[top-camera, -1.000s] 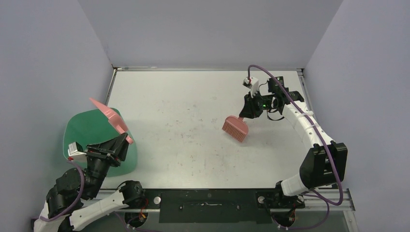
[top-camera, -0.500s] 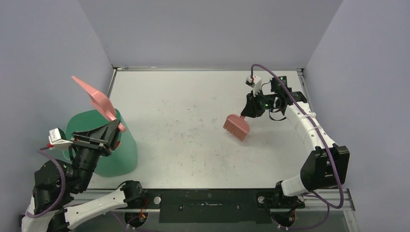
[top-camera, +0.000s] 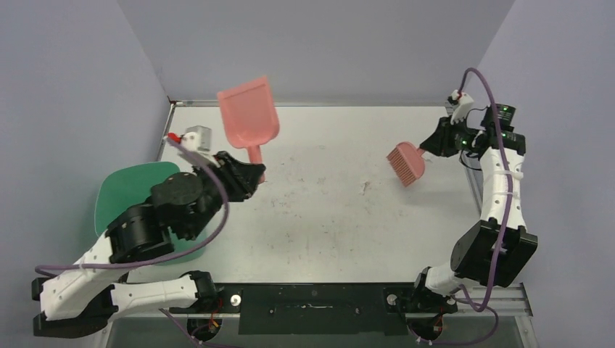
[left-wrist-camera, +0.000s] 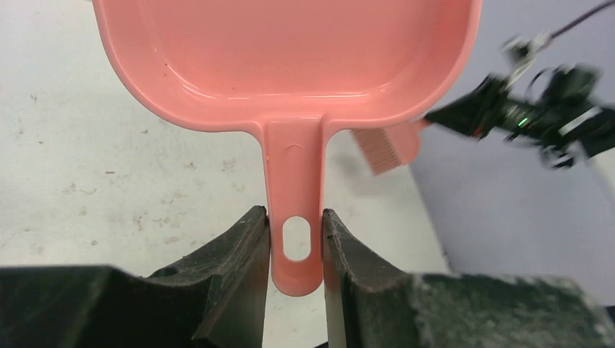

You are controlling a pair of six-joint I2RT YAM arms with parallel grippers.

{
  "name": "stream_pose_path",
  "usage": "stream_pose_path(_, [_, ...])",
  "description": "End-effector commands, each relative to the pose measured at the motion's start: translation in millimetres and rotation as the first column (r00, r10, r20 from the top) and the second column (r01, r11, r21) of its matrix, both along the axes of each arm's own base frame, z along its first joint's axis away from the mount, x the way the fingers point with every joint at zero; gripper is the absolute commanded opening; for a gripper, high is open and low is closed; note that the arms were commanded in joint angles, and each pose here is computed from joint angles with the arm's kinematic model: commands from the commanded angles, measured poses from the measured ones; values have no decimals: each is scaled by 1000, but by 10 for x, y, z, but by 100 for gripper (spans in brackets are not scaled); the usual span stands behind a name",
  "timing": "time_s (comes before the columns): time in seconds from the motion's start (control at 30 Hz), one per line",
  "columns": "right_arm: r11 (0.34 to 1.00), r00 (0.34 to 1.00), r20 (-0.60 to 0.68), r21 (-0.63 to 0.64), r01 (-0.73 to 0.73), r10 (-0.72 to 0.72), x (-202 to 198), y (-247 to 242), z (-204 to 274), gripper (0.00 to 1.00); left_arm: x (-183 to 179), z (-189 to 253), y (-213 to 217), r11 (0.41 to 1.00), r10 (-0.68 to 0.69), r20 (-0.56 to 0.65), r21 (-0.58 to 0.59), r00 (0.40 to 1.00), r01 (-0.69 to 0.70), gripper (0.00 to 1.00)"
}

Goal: Sweep away the paper scraps from the table

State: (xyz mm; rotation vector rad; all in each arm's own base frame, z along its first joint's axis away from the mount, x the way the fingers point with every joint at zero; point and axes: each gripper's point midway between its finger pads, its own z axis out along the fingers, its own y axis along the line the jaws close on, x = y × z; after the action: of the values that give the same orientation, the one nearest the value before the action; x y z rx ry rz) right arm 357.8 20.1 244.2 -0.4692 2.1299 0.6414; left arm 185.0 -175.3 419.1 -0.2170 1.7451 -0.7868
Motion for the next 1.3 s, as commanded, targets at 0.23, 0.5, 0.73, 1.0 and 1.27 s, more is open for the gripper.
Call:
stream_pose_path(0.23, [916, 931, 127, -172, 361, -343, 191, -1370, 199, 5, -67, -1207, -819, 744, -297, -258, 541, 920, 392, 0])
stream_pose_path(0.5, [823, 880, 159, -311, 476, -448, 496, -1925, -7, 5, -171, -2229, -995, 479, -294, -523, 644, 800, 597, 0])
stream_pose_path(0.73, [773, 868, 216, -395, 496, -447, 1019, -2147, -80, 5, -333, -2714, -1230, 376, -329, -656, 569, 679, 732, 0])
stream_pose_path(1.0, [780, 902, 204, -453, 432, -381, 1641, -1887, -399, 5, -430, -3202, -1282, 284, -272, -759, 524, 592, 803, 0])
stream_pose_path(1.27, [850, 969, 66, -469, 242, -240, 1594, -1215, -960, 5, -500, -3466, -1225, 257, -221, -799, 506, 559, 824, 0])
